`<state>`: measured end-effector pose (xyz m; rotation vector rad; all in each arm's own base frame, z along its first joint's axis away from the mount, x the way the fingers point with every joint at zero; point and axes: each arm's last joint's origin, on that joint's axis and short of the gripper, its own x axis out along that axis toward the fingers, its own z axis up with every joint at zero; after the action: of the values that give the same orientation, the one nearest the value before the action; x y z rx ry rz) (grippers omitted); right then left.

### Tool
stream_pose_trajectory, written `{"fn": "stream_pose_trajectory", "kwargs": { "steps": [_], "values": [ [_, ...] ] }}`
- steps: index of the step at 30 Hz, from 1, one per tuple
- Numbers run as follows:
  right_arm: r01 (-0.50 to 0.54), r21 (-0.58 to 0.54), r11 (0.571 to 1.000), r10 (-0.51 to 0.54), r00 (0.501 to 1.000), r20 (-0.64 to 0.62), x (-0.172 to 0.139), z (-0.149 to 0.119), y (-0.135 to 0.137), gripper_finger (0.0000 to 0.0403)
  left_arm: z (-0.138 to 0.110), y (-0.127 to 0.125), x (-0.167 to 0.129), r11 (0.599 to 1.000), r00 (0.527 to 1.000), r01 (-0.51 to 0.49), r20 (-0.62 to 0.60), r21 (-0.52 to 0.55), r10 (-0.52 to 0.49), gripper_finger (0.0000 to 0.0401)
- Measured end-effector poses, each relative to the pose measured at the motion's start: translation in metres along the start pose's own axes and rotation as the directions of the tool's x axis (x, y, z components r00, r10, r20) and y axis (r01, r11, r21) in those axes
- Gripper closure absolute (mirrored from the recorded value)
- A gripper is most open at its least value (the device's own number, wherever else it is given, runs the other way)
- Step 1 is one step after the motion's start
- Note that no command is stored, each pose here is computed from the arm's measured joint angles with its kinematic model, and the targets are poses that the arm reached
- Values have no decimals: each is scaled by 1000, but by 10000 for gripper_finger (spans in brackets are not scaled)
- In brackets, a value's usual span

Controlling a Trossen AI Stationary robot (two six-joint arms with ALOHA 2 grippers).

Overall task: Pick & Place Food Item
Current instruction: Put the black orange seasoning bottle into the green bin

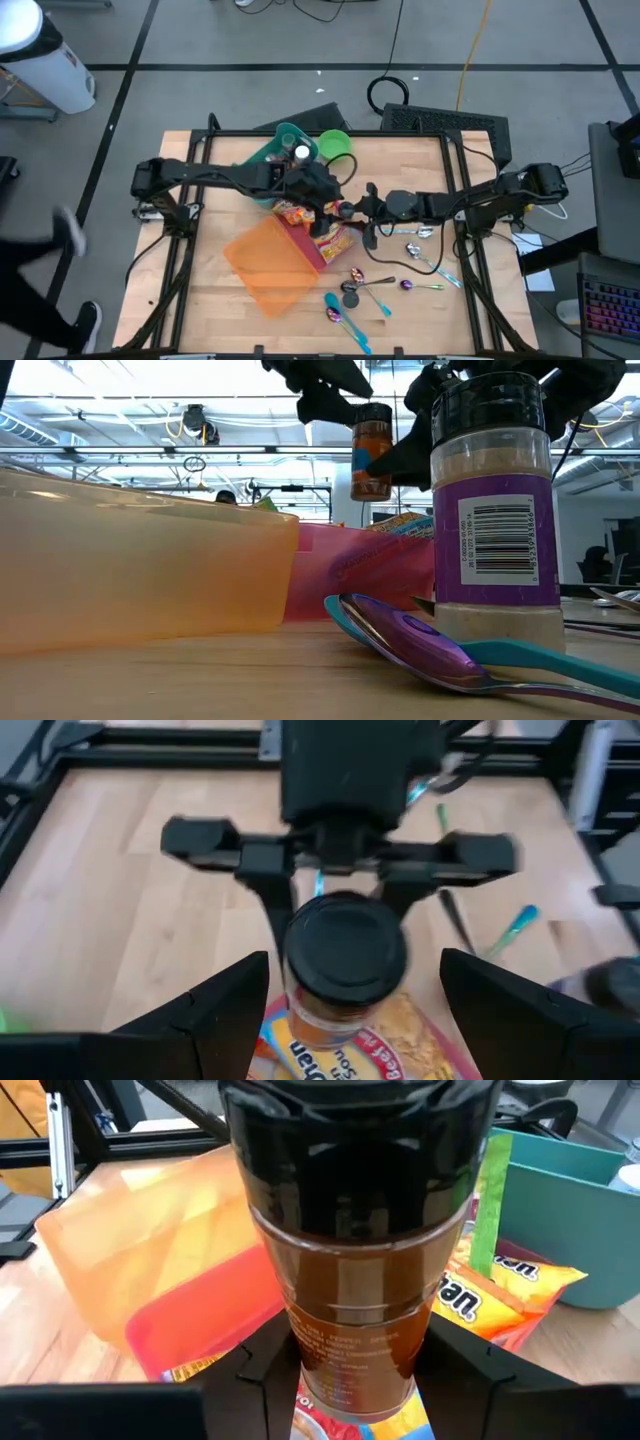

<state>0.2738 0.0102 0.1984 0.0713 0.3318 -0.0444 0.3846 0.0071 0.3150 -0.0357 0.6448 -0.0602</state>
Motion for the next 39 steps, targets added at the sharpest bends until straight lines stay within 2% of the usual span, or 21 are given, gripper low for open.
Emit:
{"fn": "stream_pose_trajectory", "kwargs": {
  "steps": [19, 22, 26, 29, 32, 36, 39],
  "values": [
    [-6, 8, 1000, 5, 1000, 19, 0, 2, 1, 252, -1, -2, 21, 1000, 1000, -7, 29, -23, 8, 106],
    [-6, 8, 1000, 6, 1000, 15, 0, 1, 1, 250, -1, -3, 21, 1000, 1000, -5, 30, -23, 5, 129],
    [-10, 11, 1000, 10, 1000, 13, 0, 1, 1, 240, -2, -3, 20, 1000, 1000, 7, 27, -22, -6, 196],
    [-9, 11, 1000, 9, 1000, 11, 0, 1, 1, 227, -2, -2, 18, 1000, 1000, 0, 20, -22, 1, 197],
    [-8, 18, 1000, 7, 1000, 29, -3, 5, 1, 206, 1, -1, 2, 999, 999, -39, 18, -30, 40, 197],
    [7, 25, 1000, -9, 997, 72, -11, 15, 1, 174, 9, -2, -42, 992, 992, -122, 43, -19, 123, 197],
    [-9, 50, 999, 8, 1000, 16, -19, 11, 1, 156, 7, -3, -78, 973, 969, -233, 87, -8, 233, 197]
  ]
}}
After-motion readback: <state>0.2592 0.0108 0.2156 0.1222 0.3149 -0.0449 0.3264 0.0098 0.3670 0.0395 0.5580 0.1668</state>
